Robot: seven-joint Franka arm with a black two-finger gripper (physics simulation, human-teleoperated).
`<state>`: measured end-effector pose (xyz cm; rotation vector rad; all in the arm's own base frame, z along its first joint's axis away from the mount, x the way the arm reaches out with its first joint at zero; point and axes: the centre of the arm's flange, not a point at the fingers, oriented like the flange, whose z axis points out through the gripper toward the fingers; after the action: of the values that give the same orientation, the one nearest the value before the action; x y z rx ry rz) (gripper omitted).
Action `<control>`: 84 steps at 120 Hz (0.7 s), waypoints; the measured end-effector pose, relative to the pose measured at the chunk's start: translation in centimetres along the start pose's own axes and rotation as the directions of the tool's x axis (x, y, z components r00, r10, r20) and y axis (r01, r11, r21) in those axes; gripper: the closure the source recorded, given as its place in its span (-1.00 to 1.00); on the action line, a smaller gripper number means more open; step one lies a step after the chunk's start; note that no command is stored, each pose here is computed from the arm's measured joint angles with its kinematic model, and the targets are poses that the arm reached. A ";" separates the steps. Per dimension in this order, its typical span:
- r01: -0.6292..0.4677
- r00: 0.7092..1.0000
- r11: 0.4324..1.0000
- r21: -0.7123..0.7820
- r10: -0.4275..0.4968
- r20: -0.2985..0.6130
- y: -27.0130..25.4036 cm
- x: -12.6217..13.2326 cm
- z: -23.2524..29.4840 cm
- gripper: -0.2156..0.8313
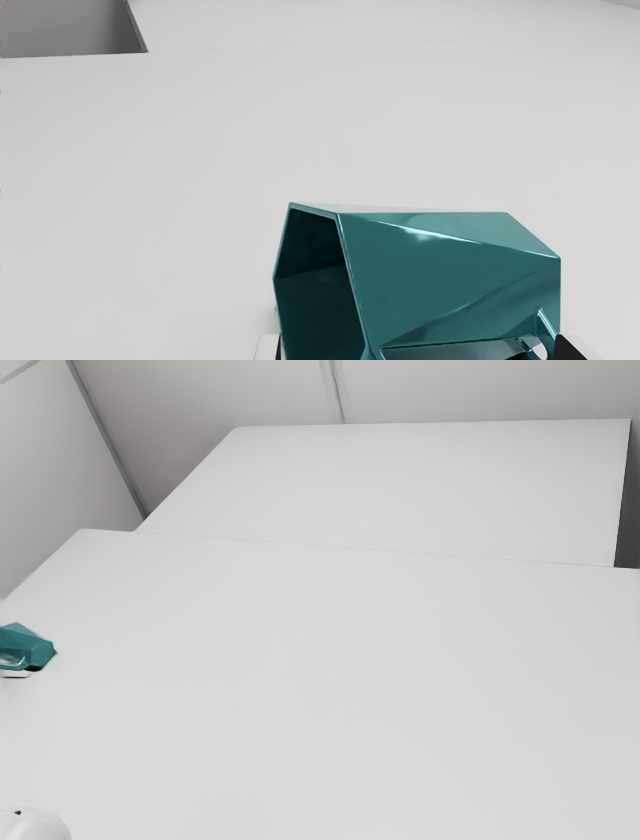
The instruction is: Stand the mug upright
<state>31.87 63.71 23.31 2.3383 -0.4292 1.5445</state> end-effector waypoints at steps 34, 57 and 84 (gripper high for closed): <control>-0.001 0.999 1.000 -0.029 -0.001 -0.043 -0.4 -0.1 2.2 -0.57; 0.012 0.999 0.998 -0.062 -0.014 -0.037 0.7 0.0 3.9 -0.54; 0.017 1.000 0.996 -0.083 -0.019 -0.025 1.5 0.1 5.0 -0.49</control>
<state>35.44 60.26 21.69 2.2512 -0.4563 1.5174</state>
